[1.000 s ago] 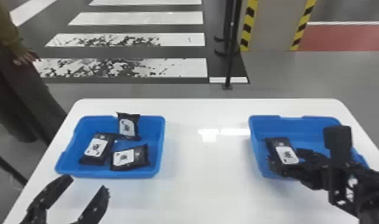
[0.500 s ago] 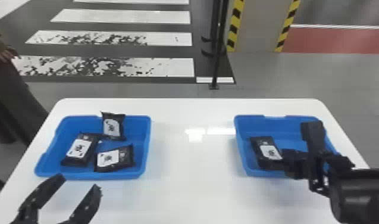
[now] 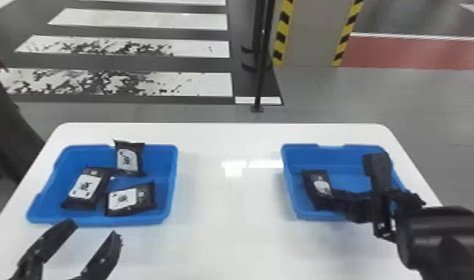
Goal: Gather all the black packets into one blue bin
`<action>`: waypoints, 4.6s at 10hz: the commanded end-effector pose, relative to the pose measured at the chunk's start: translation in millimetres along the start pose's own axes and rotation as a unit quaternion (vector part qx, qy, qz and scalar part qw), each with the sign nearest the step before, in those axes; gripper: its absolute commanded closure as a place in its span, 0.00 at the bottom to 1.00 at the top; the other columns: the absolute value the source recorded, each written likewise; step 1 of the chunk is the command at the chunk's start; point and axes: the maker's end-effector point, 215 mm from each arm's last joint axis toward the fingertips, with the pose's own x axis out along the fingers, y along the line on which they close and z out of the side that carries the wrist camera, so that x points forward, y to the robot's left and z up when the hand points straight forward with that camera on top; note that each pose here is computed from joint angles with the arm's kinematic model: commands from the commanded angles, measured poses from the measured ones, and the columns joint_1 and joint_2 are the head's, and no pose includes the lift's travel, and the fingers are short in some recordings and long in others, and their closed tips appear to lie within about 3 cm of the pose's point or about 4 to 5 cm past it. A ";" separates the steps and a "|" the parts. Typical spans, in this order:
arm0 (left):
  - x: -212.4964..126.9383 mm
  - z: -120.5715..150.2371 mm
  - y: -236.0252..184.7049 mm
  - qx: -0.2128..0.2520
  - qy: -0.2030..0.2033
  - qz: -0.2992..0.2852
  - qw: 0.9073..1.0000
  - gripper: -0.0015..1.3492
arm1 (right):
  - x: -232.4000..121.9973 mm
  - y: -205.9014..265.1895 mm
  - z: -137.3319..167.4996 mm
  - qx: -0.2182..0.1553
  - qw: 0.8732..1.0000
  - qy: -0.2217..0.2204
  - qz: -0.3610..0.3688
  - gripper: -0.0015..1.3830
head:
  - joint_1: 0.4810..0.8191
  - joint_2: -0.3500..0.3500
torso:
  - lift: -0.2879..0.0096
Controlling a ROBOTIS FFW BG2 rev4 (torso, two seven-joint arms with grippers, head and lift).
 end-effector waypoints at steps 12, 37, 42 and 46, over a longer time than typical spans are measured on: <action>87.0 21.7 -100.1 -0.157 0.015 -0.196 0.968 0.15 | -99.6 174.9 97.5 -0.115 0.967 -0.201 0.108 0.92 | 0.63 0.41 | 0.60; 137.2 102.8 55.5 0.079 -0.086 -0.082 0.990 0.90 | -183.8 222.6 65.0 -0.052 0.946 -0.270 0.172 0.10 | 0.63 0.74 | 0.60; 149.7 53.2 158.0 0.140 0.000 -0.008 0.990 0.90 | -185.1 153.9 -39.1 0.017 0.974 -0.199 0.104 0.11 | 0.63 0.75 | 0.60; 144.5 15.1 139.7 0.080 0.002 -0.013 0.997 0.07 | -187.9 141.6 -54.1 0.032 0.976 -0.193 0.093 0.10 | 0.63 0.73 | 0.60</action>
